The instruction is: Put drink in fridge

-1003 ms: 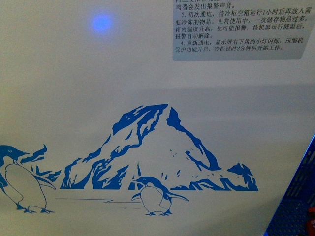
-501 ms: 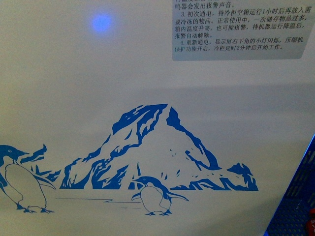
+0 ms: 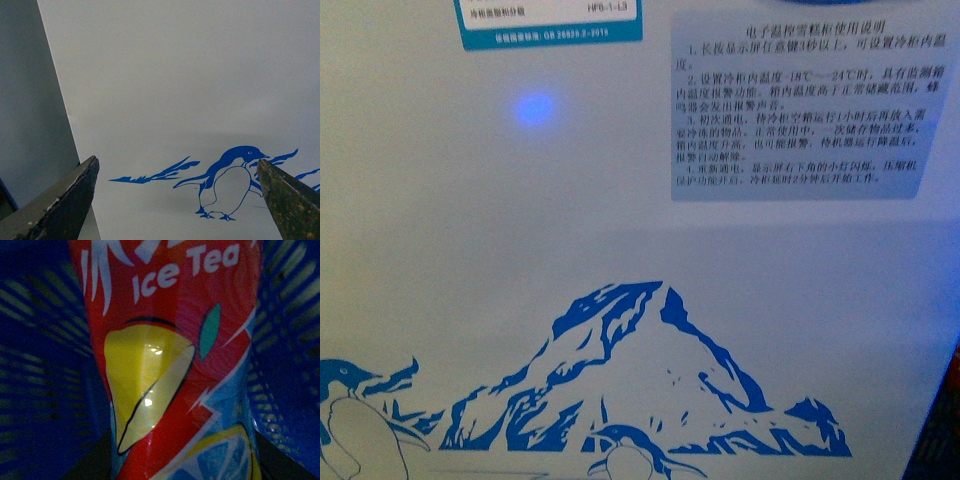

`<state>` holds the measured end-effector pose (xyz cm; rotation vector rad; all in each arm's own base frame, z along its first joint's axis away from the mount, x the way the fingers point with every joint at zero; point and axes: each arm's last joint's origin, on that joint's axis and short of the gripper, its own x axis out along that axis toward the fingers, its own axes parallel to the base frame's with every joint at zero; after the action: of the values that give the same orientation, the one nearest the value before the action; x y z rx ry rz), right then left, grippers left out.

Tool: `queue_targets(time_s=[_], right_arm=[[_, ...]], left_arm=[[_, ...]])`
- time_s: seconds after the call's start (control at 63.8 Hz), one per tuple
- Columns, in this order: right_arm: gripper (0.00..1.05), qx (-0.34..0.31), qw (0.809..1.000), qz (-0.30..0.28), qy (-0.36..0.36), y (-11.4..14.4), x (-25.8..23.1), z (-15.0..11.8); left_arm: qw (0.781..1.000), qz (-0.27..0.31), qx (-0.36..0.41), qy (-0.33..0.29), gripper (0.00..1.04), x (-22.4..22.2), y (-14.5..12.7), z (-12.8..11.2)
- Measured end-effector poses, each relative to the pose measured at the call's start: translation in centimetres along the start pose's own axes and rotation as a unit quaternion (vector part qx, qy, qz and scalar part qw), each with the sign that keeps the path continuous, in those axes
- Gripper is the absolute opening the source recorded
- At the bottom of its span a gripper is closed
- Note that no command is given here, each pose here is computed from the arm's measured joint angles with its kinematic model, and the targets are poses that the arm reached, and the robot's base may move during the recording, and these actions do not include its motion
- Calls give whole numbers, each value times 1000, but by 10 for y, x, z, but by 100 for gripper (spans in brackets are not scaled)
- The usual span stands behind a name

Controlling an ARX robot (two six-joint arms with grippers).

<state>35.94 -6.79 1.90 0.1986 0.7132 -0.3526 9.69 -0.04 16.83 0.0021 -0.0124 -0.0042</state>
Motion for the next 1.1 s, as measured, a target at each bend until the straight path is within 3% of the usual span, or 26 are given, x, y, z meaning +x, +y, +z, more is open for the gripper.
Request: queue_targets(time_s=[0.125, 0.235, 0.36, 0.58, 0.815, 1.097], right_arm=[[42, -13, 995, 37, -92, 7, -91, 38], [42, -17, 985, 43, -166, 5, -164, 50], [42, -11, 973, 40, -229, 3, -215, 51], [42, 5, 944, 42, -327, -7, -311, 23], [42, 21, 926, 49, -374, -16, -350, -3], [42, 28, 904, 50, -423, -12, -357, -7]], left_arm=[[1000, 0, 0, 0, 97, 0, 0, 0], [1000, 0, 0, 0, 97, 0, 0, 0], [1000, 0, 0, 0, 97, 0, 0, 0], [1000, 0, 0, 0, 97, 0, 0, 0], [1000, 0, 0, 0, 97, 0, 0, 0], [1000, 0, 0, 0, 97, 0, 0, 0]])
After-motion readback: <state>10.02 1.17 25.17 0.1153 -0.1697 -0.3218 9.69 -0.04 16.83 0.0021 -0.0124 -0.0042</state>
